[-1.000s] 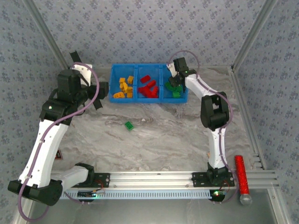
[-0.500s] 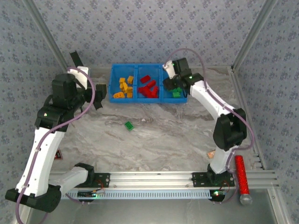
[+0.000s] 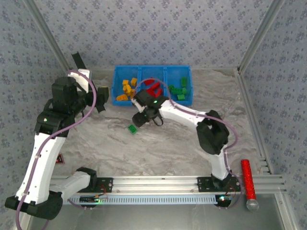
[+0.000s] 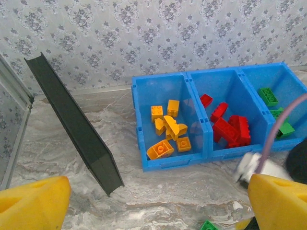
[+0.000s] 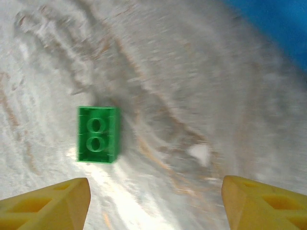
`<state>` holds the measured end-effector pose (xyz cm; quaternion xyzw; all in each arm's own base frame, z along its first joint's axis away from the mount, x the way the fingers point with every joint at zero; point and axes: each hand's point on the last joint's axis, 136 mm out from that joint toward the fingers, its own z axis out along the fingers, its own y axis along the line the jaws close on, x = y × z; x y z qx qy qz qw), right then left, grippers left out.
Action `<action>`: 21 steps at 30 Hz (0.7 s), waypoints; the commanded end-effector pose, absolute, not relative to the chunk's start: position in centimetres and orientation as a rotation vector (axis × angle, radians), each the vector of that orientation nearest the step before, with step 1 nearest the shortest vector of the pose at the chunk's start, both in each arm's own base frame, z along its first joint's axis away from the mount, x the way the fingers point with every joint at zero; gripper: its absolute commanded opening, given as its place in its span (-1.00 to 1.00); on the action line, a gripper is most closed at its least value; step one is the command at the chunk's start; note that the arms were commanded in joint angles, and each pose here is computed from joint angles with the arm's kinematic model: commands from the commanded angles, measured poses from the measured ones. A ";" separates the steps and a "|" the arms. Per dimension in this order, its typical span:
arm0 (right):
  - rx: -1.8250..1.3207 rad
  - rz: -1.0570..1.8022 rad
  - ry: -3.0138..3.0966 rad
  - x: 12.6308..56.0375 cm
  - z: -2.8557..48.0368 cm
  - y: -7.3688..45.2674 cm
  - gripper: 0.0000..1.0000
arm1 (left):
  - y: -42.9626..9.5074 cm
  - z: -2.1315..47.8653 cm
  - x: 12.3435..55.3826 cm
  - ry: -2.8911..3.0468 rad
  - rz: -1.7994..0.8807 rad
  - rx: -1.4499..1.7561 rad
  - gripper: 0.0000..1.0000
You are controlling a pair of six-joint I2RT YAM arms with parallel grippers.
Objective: Sort the legos into containers by color
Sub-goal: Pick up the lego from the center of the table.
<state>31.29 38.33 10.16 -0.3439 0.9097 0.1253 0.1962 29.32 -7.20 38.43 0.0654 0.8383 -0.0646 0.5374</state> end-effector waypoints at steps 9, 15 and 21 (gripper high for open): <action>-1.003 0.229 2.637 28.9 5.5 42.3 0.49 | -7.0 38.9 28.5 1.969 -0.172 0.150 0.92; -1.042 0.092 2.634 28.8 3.7 41.9 0.46 | -7.1 38.5 28.8 1.966 -0.186 0.144 0.93; -1.063 0.075 2.622 29.2 2.8 42.3 0.33 | -7.1 38.4 29.0 1.969 -0.185 0.151 0.93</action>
